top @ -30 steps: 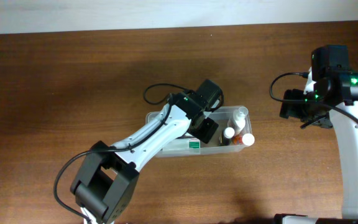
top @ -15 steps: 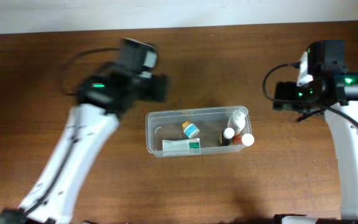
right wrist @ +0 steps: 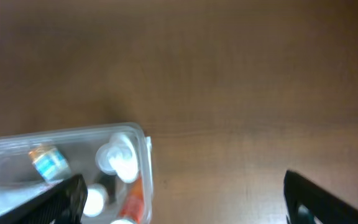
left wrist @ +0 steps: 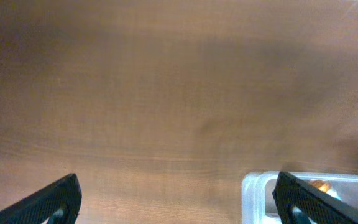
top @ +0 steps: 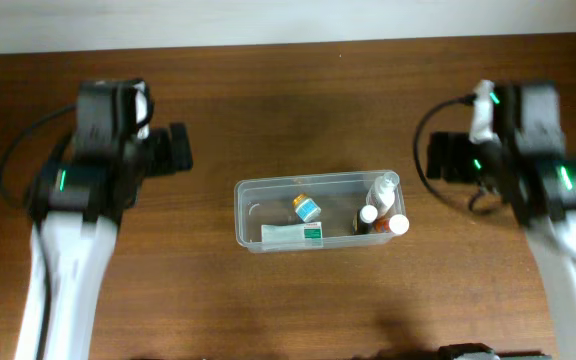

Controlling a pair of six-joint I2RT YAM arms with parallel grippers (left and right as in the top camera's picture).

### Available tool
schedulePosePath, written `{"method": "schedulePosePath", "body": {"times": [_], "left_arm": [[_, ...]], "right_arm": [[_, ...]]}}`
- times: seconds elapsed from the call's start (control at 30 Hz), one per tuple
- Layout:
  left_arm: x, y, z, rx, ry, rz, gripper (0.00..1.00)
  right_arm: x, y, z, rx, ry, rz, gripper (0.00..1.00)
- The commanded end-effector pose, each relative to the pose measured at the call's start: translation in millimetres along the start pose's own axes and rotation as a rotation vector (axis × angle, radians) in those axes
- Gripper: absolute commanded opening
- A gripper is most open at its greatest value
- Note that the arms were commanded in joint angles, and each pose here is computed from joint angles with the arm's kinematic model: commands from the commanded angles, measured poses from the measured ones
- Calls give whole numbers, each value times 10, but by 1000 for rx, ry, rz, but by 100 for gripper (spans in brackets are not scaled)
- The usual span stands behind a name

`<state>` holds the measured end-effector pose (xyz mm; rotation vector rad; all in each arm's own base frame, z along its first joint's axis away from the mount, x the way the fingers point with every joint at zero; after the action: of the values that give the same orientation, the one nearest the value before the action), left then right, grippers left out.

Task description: Pack container

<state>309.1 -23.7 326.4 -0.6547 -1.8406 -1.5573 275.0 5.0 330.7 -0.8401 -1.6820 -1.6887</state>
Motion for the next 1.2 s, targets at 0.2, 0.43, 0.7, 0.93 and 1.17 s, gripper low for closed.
{"method": "schedulePosePath", "body": {"times": [0.2, 0.43, 0.7, 0.93, 1.17], "left_arm": [[457, -1210, 362, -32, -39, -314, 99], [313, -1862, 536, -67, 19, -86, 99], [312, -2149, 620, -92, 61, 79, 99], [311, -2150, 621, -92, 61, 80, 99], [312, -2149, 620, -92, 61, 79, 100]], "right_arm": [[149, -1142, -78, -44, -21, -206, 98], [-196, -1646, -48, -43, 9, -95, 98], [-390, -1768, -46, -40, 3, 3, 98], [-336, -1802, -75, -54, -5, -24, 98], [-441, -1889, -7, 64, 65, -396, 98]]}}
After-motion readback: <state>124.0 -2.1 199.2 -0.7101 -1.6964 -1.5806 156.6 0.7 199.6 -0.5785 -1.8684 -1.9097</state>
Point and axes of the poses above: each gripper's point midway between its finger pads, its own x axis back along the fingers, its own z axis along the line the jaws close on, y = z × x, the point moved 7 cm from there along x, back along the fingers, and after that the axes turned 5 degrees about x, right-handed, at the moved point
